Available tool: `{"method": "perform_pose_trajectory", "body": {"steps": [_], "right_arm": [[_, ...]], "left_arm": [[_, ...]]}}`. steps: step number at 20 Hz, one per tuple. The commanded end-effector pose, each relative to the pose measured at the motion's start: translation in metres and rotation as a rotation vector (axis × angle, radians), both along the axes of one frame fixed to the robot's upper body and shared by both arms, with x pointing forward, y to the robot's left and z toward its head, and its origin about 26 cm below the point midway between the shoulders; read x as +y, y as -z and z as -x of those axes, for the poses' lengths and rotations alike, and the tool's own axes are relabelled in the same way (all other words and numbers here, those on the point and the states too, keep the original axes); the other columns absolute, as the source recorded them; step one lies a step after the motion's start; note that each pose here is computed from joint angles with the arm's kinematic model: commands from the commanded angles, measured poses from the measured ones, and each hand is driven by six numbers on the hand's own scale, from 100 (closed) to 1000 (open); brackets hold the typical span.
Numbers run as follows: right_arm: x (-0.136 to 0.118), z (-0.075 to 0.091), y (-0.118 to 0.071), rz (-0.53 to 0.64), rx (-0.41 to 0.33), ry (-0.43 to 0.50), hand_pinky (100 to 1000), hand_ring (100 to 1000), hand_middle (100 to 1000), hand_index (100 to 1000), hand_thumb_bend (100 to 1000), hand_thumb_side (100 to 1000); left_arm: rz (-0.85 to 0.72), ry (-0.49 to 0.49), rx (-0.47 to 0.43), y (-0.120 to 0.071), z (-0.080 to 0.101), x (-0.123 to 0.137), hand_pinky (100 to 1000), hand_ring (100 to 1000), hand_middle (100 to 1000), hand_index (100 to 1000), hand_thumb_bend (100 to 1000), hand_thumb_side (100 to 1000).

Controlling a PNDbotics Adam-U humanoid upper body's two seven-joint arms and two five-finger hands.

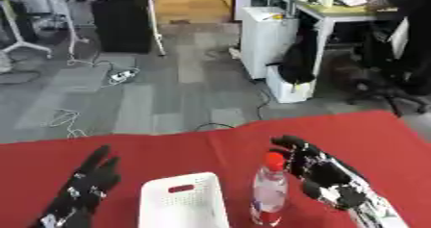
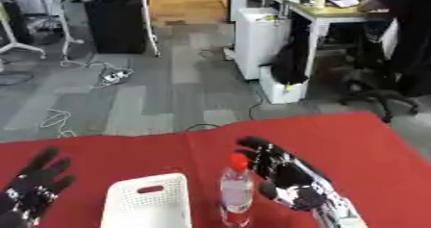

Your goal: Pick up objects on the table and place them in the box.

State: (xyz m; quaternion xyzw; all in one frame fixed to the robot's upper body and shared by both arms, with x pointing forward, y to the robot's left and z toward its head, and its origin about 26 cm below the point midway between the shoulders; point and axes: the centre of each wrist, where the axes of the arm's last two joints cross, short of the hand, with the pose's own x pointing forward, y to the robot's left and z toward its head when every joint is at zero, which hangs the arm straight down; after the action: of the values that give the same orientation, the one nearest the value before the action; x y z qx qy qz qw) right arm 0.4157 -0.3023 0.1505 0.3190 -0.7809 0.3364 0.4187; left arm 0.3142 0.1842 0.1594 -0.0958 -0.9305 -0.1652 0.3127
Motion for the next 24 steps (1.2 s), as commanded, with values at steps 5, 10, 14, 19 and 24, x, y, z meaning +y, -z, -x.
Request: {"method": "perform_pose_trajectory", "body": {"steps": [5, 10, 14, 19, 24], "right_arm": [[0.001, 0.0, -0.002, 0.044, -0.01, 0.0, 1000, 1000, 1000, 1000, 498, 183], [0.0, -0.001, -0.001, 0.055, -0.016, 0.005, 1000, 1000, 1000, 1000, 513, 215], [0.0, -0.001, 0.0, 0.063, -0.024, 0.008, 1000, 1000, 1000, 1000, 529, 264], [-0.004, -0.004, -0.011, 0.066, -0.067, 0.022, 1000, 1000, 1000, 1000, 567, 316], [-0.003, -0.011, -0.027, 0.09, -0.119, 0.025, 1000, 1000, 1000, 1000, 590, 316]], "left_arm": [[-0.001, 0.007, -0.034, -0.009, 0.002, 0.001, 940, 1000, 1000, 886, 100, 823], [-0.001, 0.008, -0.033, -0.009, 0.001, 0.001, 940, 1000, 1000, 887, 100, 824], [-0.002, 0.008, -0.032, -0.008, 0.002, 0.001, 941, 1000, 1000, 887, 100, 824], [-0.003, 0.013, -0.031, -0.008, 0.002, 0.0, 942, 1000, 1000, 887, 100, 824], [-0.006, 0.022, -0.029, -0.008, 0.002, -0.001, 942, 1000, 1000, 887, 100, 824]]}}
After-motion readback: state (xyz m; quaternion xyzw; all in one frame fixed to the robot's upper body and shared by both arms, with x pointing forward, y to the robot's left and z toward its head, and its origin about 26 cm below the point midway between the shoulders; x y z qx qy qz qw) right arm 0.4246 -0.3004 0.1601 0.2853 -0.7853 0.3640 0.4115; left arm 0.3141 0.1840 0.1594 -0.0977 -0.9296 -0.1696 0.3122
